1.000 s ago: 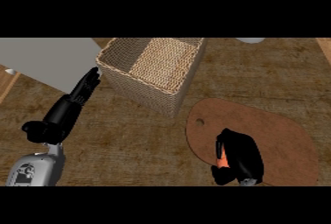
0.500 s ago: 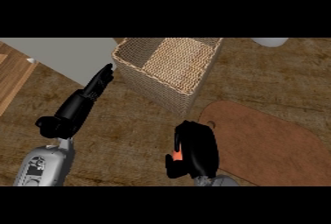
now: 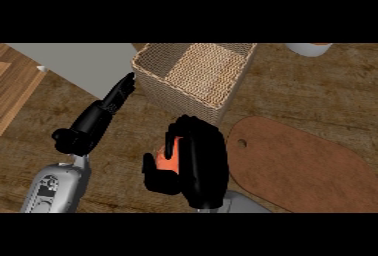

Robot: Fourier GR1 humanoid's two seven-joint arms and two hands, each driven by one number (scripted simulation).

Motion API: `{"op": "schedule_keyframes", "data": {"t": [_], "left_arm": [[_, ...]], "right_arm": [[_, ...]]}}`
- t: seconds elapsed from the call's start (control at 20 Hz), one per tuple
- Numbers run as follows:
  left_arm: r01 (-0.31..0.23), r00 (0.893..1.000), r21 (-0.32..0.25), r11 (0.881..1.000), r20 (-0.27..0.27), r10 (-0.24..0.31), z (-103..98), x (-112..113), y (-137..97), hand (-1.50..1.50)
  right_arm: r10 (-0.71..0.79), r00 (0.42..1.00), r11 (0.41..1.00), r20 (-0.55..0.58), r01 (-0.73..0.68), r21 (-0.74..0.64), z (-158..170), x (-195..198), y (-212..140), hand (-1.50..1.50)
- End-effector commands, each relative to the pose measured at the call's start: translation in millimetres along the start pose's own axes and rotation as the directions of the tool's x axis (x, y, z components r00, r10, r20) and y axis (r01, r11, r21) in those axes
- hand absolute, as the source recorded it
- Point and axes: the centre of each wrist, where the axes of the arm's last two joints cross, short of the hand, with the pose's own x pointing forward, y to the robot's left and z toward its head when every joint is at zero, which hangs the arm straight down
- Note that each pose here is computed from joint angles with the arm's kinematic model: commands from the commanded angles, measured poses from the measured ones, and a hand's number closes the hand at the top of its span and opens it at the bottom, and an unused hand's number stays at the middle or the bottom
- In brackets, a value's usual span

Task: Pick the squash from the cutting board and place it in the basket

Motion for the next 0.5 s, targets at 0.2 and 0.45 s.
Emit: {"op": "schedule_keyframes", "data": {"t": [0.2, 0.45], "left_arm": [[-0.010, 1.000, 0.001, 1.000, -0.011, 0.010, -2, -5, -5, 0.00], [-0.001, 1.000, 0.026, 1.000, -0.024, 0.002, -5, -5, 5, 0.00]], "right_arm": [[-0.114, 0.992, 0.986, -0.046, 0.107, -0.130, -24, 45, -9, 1.50], [-0.047, 0.996, 0.979, -0.080, 0.030, -0.204, -52, 67, -15, 1.50]]}}
